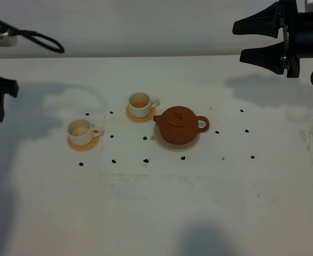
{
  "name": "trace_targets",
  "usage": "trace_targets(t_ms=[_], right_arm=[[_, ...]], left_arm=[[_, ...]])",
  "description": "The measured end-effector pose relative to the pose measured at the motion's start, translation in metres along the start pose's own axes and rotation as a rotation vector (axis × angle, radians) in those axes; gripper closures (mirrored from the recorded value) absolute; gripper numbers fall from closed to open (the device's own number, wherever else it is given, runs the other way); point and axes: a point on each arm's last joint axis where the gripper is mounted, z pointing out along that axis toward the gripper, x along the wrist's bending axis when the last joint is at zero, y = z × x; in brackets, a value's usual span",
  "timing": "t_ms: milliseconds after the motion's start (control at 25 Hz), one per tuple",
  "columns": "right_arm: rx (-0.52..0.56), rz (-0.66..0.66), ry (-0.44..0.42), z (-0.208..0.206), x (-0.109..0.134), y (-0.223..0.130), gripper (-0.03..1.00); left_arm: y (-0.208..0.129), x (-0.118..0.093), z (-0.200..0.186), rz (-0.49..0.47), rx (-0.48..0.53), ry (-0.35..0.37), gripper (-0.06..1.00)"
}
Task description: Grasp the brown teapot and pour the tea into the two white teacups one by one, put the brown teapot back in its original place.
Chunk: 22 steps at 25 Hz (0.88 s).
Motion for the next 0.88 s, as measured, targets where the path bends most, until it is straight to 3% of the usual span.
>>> trace_targets(t_ms=[280,440,880], right_arm=[[0.0,-0.001,0.0,0.0,0.0,0.0,0.38],[0.0,-0.001,0.0,0.0,0.0,0.0,0.38],[0.0,-0.004,0.0,0.0,0.0,0.0,0.38]], left_arm=[[-0.073,0.002,-0.018,-0.007,0.021,-0.024,0.27],[-0.119,0.005,-0.033,-0.013,-0.024,-0.028,0.27],[-0.224,0.007,-0.071,-0.056,-0.447,-0.093,0.27]])
